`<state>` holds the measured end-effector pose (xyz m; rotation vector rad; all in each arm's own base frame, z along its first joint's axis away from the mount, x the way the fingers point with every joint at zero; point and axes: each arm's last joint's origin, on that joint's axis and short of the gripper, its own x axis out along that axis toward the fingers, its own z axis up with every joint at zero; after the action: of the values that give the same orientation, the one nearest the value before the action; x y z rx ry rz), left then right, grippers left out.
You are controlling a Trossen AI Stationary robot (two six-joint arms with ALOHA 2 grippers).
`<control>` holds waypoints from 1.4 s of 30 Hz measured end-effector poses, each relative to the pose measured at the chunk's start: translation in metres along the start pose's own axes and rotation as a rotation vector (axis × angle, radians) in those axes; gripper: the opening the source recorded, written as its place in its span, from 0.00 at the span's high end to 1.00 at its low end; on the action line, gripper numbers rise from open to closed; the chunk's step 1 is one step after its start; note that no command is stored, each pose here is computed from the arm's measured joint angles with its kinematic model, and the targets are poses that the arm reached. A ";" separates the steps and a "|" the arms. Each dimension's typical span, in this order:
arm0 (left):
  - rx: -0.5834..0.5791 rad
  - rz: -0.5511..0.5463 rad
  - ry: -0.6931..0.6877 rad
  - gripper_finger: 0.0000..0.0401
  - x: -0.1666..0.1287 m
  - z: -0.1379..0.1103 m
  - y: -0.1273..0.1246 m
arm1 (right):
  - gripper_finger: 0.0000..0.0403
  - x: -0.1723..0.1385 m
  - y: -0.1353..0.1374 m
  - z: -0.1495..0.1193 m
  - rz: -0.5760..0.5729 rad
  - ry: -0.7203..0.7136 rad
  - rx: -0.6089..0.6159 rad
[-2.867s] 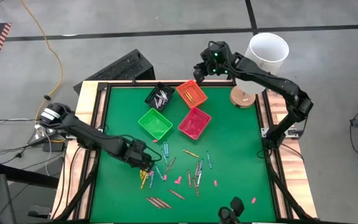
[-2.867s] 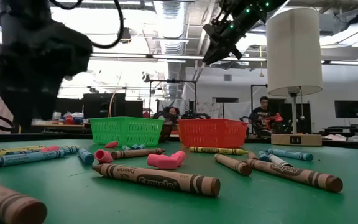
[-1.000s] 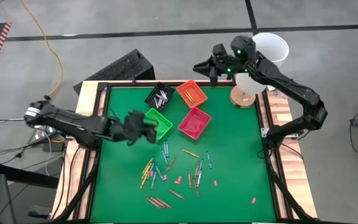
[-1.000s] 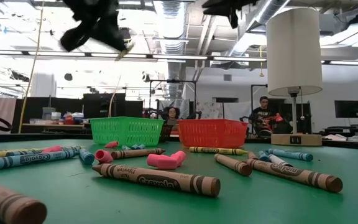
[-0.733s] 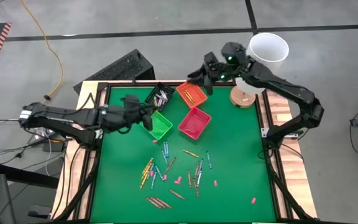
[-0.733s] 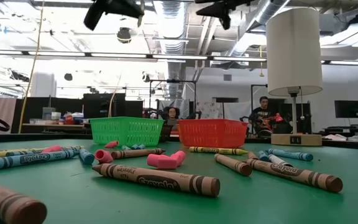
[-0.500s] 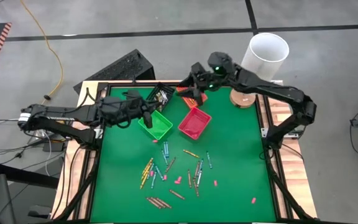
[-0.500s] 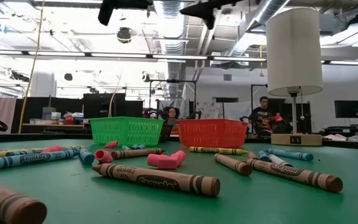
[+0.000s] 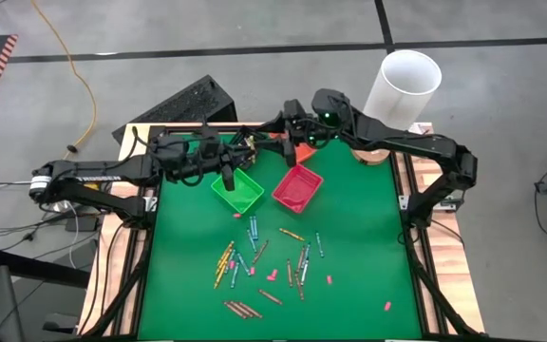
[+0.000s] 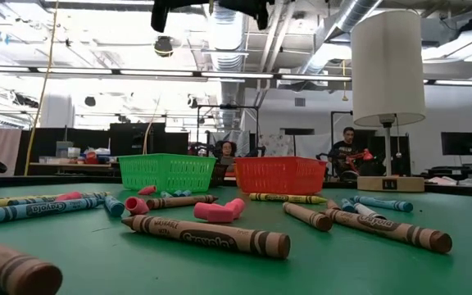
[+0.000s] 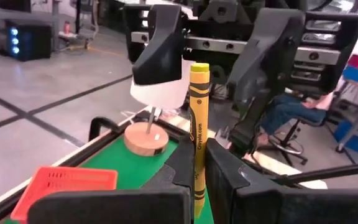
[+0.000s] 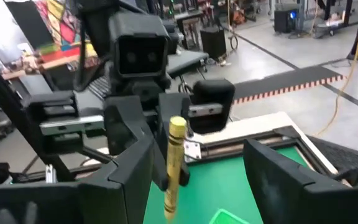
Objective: Sort crayons
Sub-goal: Put the yellow crayon into the bin
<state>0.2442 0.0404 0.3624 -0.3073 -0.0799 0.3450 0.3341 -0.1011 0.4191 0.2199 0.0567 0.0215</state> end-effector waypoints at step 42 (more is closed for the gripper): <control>0.039 0.056 -0.032 0.93 0.015 -0.003 0.011 | 0.98 0.009 -0.014 -0.008 -0.057 0.012 0.056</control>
<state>0.2549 0.0545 0.3565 -0.2654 -0.0963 0.4065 0.3430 -0.1129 0.4079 0.2740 0.0754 -0.0355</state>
